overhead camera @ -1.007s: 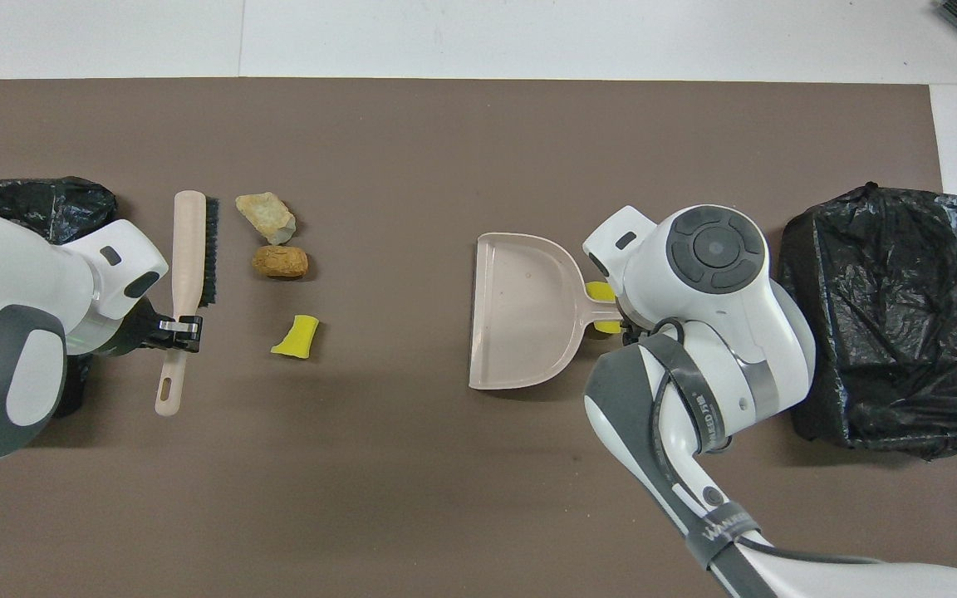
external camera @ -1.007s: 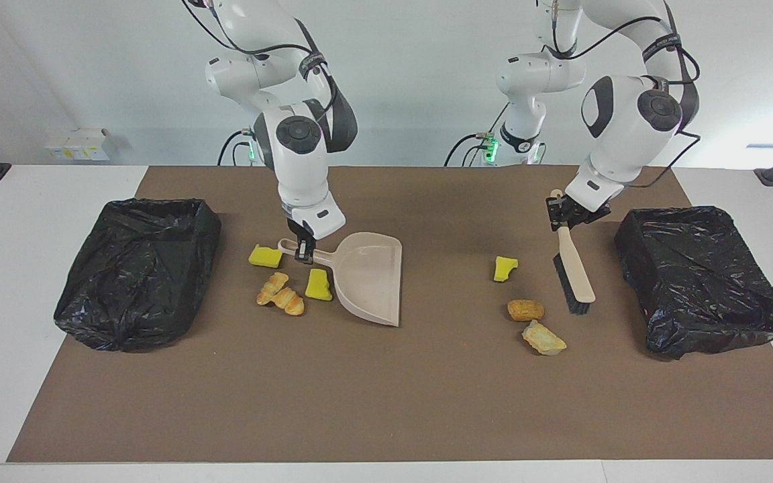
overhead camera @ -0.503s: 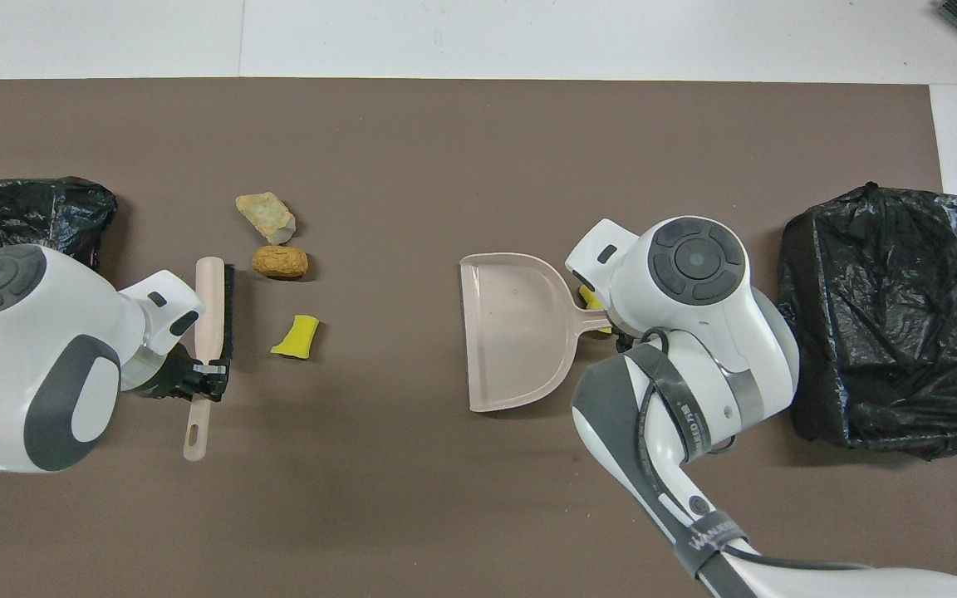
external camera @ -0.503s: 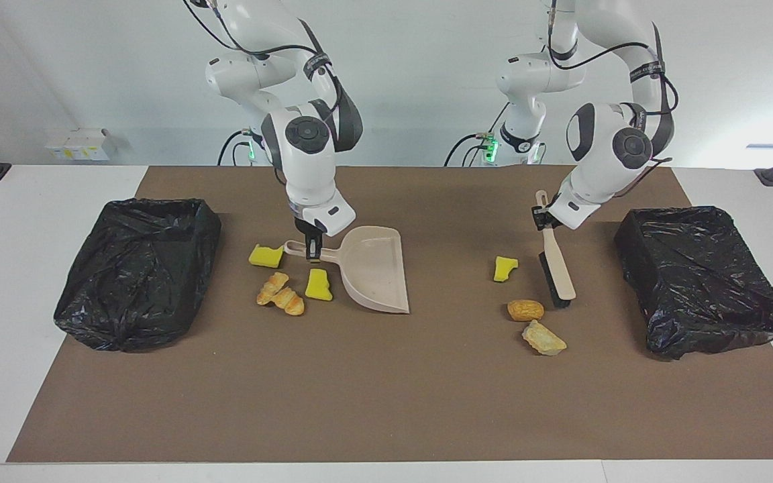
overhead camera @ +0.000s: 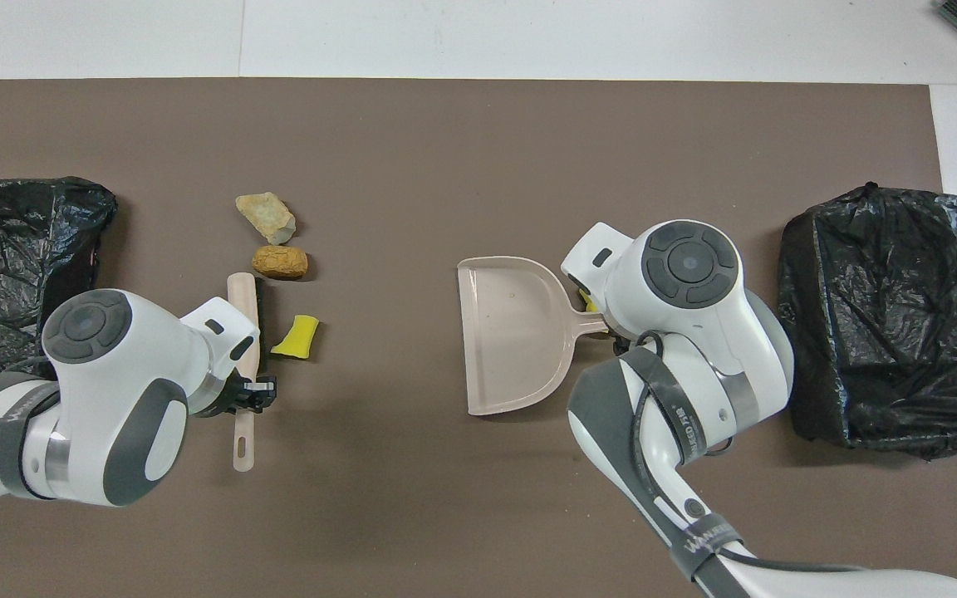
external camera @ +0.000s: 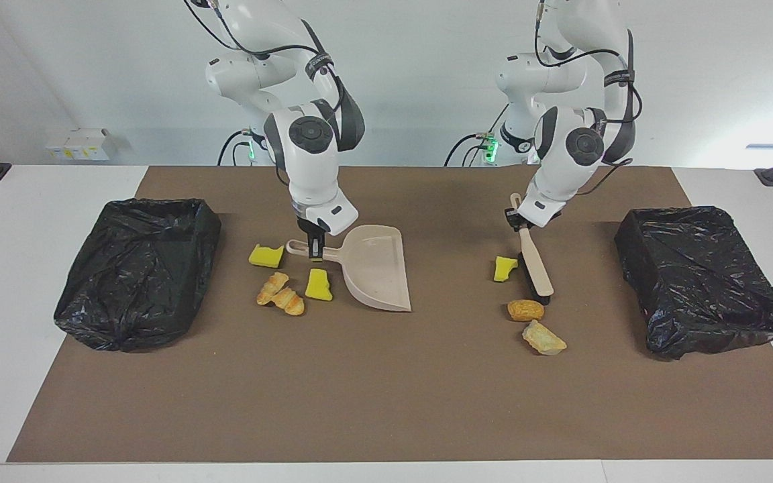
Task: Sweep and dump trash in bin
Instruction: 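Sweep the yellow sponge toward the dustpan with the left gripper's brush, then sweep the bread pieces into the dustpan with the left gripper's brush, then carry the loaded dustpan with the right gripper over the trash bag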
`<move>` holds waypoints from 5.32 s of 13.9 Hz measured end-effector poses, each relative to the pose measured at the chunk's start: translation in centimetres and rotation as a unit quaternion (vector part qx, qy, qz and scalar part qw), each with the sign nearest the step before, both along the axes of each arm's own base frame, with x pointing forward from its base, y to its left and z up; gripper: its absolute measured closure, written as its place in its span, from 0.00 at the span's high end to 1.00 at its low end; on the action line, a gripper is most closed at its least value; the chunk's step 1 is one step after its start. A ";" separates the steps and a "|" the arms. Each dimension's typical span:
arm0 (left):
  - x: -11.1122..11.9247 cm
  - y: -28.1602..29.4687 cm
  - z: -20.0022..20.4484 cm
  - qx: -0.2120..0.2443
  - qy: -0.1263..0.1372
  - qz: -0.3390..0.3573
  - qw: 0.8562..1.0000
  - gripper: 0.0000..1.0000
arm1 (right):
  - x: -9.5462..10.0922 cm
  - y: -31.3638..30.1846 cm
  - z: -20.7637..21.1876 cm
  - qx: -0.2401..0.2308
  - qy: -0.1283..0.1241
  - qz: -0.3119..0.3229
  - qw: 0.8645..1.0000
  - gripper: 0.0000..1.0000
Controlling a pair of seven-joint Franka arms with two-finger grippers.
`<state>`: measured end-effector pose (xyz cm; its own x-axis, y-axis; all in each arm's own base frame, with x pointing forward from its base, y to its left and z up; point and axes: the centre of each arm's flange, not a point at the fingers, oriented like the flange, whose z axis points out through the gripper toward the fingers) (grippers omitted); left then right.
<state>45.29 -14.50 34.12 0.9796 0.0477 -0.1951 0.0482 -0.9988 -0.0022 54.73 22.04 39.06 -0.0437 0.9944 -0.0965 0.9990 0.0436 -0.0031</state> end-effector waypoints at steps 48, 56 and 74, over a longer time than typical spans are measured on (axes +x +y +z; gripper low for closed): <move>11.9 0.3 -0.4 -0.010 0.000 -0.067 0.998 0.26 | -0.1 -0.1 -0.2 -0.001 0.000 -0.023 1.000 0.31; 3.3 -13.6 -0.1 -0.036 0.031 -0.089 0.995 0.26 | -1.1 2.7 -1.0 0.004 -0.012 -0.043 0.999 0.31; 6.0 -13.0 6.6 -0.029 -0.054 -0.185 0.981 0.26 | -1.5 4.4 -2.5 0.004 -0.017 -0.062 0.998 0.31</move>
<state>51.30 -27.48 40.68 0.9429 -0.3230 -0.0812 -0.3207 -0.9463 0.0410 53.23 26.44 36.55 0.0823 0.9928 -0.0872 0.9963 -0.0800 0.0303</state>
